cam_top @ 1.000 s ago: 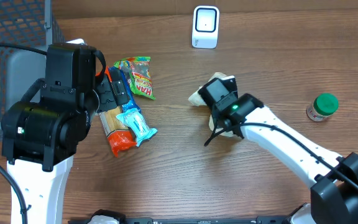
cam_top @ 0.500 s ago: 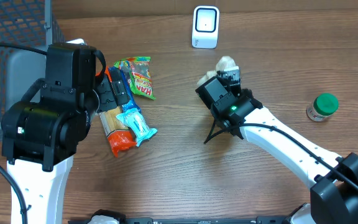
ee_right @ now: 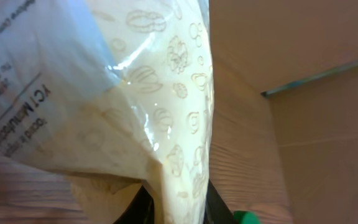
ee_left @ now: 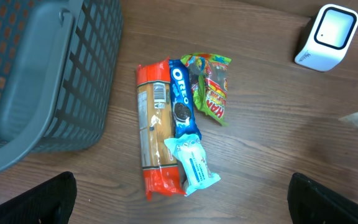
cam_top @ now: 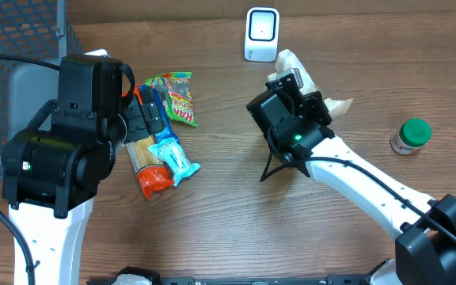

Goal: Scan the item barcode

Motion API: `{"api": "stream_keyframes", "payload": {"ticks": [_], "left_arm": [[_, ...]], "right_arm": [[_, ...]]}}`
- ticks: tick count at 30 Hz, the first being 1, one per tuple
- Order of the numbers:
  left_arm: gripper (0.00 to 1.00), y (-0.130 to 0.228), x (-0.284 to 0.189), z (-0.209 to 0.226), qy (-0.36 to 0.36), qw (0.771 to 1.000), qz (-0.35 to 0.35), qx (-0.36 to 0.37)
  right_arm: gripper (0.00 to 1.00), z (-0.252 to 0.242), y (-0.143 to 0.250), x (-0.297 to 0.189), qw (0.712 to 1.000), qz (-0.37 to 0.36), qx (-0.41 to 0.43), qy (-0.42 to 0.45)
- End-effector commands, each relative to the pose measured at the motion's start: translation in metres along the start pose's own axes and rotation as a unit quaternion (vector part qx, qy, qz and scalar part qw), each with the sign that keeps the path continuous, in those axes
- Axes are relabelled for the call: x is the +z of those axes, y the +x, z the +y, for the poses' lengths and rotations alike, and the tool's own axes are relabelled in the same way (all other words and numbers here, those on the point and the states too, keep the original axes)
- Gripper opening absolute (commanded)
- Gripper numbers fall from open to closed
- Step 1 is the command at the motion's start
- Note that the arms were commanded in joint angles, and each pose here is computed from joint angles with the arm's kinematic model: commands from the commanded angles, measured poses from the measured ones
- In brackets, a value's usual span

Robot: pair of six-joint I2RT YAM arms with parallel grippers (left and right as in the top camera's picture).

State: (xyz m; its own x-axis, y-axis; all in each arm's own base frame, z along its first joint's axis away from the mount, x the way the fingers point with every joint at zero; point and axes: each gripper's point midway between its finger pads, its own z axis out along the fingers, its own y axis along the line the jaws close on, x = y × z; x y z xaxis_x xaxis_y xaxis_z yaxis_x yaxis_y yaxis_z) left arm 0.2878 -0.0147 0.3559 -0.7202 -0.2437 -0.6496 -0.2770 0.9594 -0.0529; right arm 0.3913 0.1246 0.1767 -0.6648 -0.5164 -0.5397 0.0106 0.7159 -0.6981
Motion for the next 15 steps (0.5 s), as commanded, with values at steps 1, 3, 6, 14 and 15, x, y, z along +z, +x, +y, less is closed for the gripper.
{"api": "stream_keyframes", "payload": {"ticks": [1,3,6,14,15], "left_arm": [[1.0,-0.001,0.001,0.002,-0.008,1.0,-0.002,-0.004],[1.0,-0.001,0.001,0.002,-0.008,1.0,-0.002,-0.004],[1.0,-0.001,0.001,0.002,-0.008,1.0,-0.002,-0.004],[1.0,-0.001,0.001,0.002,-0.008,1.0,-0.002,-0.004],[1.0,-0.001,0.001,0.002,-0.008,1.0,-0.002,-0.004]], "right_arm": [[0.04,-0.01,-0.011,-0.013,1.0,-0.016,-0.016,0.017],[0.04,-0.003,-0.012,-0.021,0.999,-0.023,-0.025,0.012],[0.04,0.01,-0.02,-0.035,0.998,-0.047,-0.027,0.002],[0.04,0.037,-0.033,-0.062,0.994,-0.088,-0.046,-0.035],[0.04,0.039,-0.033,-0.062,0.994,-0.088,-0.049,-0.04]]}}
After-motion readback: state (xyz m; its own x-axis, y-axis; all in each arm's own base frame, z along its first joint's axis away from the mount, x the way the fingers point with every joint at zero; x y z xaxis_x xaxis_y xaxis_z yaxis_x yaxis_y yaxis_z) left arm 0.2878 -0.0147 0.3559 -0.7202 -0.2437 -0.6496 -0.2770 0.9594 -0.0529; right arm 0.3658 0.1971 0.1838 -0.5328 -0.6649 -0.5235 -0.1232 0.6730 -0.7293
